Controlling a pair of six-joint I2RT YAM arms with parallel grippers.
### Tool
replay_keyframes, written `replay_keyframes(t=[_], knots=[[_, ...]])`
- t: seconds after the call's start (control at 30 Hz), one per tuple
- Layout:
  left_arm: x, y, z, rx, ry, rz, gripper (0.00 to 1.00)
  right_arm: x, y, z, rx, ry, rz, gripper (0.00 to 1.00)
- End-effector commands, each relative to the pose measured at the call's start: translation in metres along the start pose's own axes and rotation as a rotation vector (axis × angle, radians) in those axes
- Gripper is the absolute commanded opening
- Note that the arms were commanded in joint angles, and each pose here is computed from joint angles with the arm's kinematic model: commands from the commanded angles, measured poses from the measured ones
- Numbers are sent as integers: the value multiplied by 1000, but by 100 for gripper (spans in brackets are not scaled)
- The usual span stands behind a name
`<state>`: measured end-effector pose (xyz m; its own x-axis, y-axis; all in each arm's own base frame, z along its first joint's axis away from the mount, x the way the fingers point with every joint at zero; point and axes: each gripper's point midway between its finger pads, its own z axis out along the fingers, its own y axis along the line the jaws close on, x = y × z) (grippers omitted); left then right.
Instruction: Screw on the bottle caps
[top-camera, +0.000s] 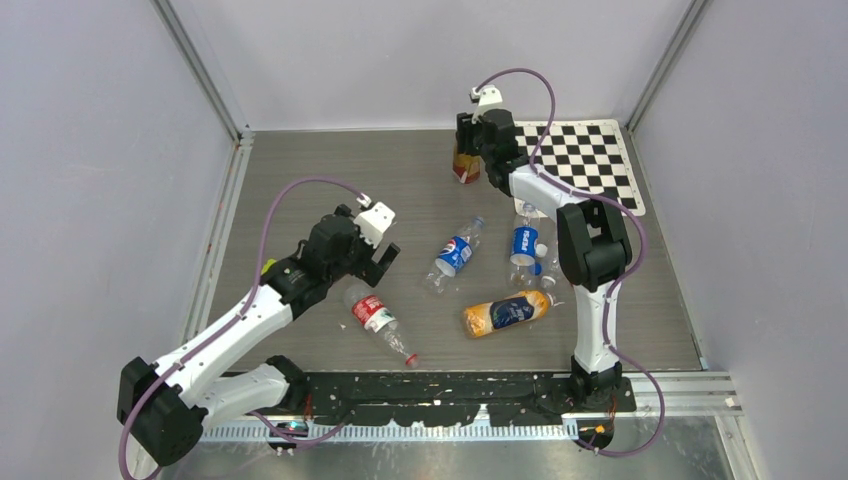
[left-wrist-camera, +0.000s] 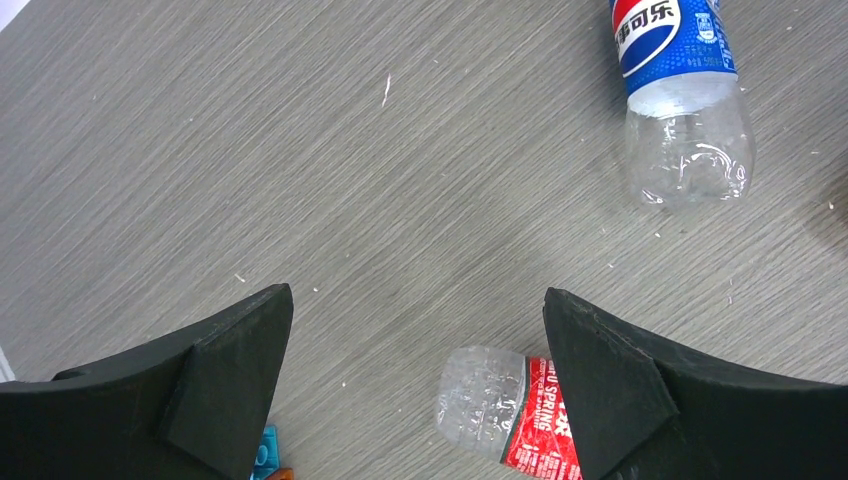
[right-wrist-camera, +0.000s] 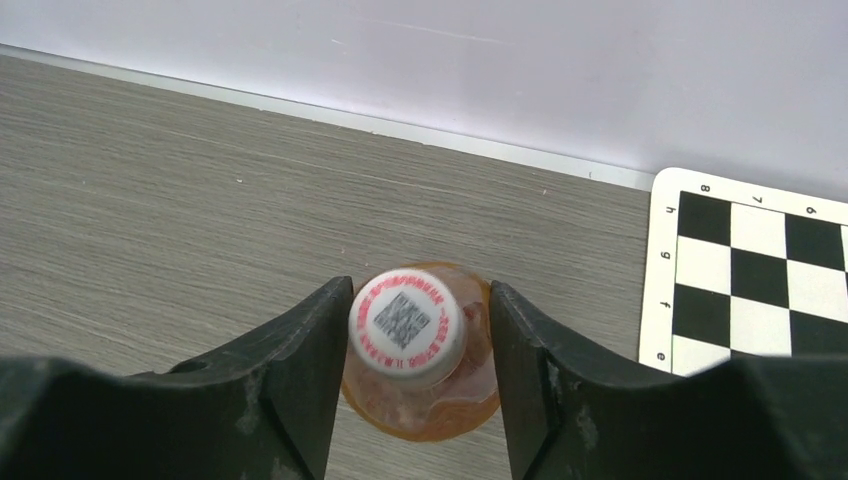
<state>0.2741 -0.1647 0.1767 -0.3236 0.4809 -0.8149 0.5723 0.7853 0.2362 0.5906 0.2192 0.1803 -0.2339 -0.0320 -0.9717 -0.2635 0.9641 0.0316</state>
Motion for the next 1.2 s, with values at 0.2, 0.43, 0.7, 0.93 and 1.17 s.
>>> replay_keyframes(t=[0.2,0.43,0.7,0.93,1.17], knots=[[-12,2,-4,0,-57,8,100,-14,2,-4,7,-22,10,70],[-14,-2,-5,22,-68,-5,100,-44,-16,-29,87,-58,-4,80],[-9,-25,-4,137,28,-93,100,-76,-36,-105,178,-28,24,83],[-7,-32,-25,197,119,-125,100,-71,-65,-211,334,75,153,89],[19,-46,-63,367,89,179,100,-62,-65,-298,321,81,288,93]])
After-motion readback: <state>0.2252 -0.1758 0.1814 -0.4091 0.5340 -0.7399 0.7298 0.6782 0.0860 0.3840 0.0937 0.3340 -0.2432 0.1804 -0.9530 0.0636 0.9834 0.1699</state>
